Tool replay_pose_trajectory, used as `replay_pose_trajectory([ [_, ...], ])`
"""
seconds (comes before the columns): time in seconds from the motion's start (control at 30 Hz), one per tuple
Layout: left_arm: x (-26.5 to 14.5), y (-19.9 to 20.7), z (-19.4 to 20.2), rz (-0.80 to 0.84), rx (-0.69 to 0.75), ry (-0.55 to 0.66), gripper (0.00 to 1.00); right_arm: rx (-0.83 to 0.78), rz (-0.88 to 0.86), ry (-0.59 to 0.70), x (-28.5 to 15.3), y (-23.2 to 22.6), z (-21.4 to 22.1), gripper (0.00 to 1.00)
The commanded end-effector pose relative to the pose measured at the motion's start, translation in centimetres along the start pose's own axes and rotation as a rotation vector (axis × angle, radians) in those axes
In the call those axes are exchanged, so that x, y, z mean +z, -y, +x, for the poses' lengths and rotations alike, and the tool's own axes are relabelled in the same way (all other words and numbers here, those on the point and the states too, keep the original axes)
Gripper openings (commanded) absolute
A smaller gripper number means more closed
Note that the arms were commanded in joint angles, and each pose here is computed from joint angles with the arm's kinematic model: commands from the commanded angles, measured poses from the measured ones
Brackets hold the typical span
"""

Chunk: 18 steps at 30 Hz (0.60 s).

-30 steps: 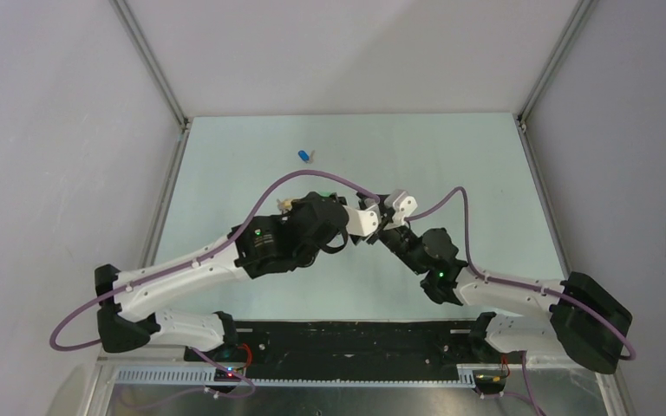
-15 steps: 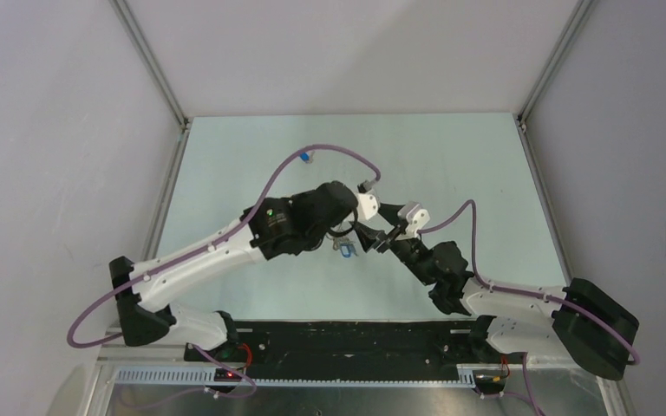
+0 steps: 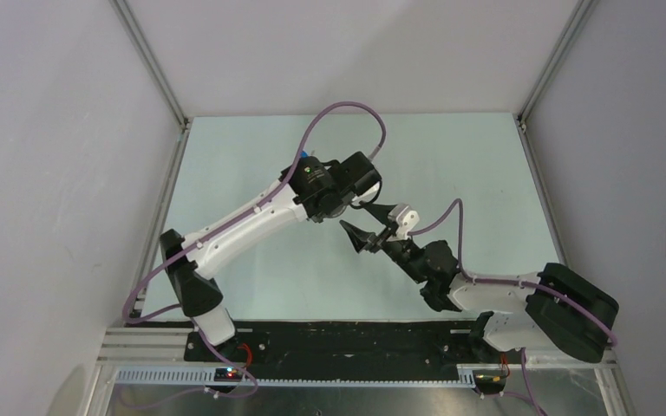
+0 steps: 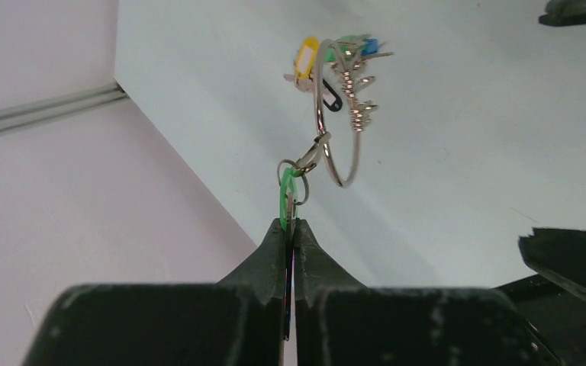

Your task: Remove the keys from the keyring

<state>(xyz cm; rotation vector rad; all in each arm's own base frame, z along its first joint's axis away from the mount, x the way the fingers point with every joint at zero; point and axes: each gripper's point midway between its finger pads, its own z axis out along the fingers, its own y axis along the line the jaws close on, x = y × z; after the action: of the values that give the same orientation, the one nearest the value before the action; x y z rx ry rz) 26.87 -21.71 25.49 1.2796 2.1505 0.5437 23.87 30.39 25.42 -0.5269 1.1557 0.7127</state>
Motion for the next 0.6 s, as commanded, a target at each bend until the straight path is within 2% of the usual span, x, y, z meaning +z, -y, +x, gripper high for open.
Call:
replay_pose_trajectory([
  [0.0,-2.3,-1.1,0.6,0.009,-0.096,-0.005,0.0,-0.002,0.005,0.124,1.8,-0.2,-2.9,0.68],
  [0.3,-3.0,-1.2,0.9,0.017,-0.087,-0.006,0.0,-0.025,-0.029,0.136,3.9,-1.2,-1.6,0.61],
  [0.57,-3.1,-1.2,1.1,0.01,-0.083,-0.015,0.0,0.008,-0.085,0.176,5.2,-2.4,-3.0,0.66],
])
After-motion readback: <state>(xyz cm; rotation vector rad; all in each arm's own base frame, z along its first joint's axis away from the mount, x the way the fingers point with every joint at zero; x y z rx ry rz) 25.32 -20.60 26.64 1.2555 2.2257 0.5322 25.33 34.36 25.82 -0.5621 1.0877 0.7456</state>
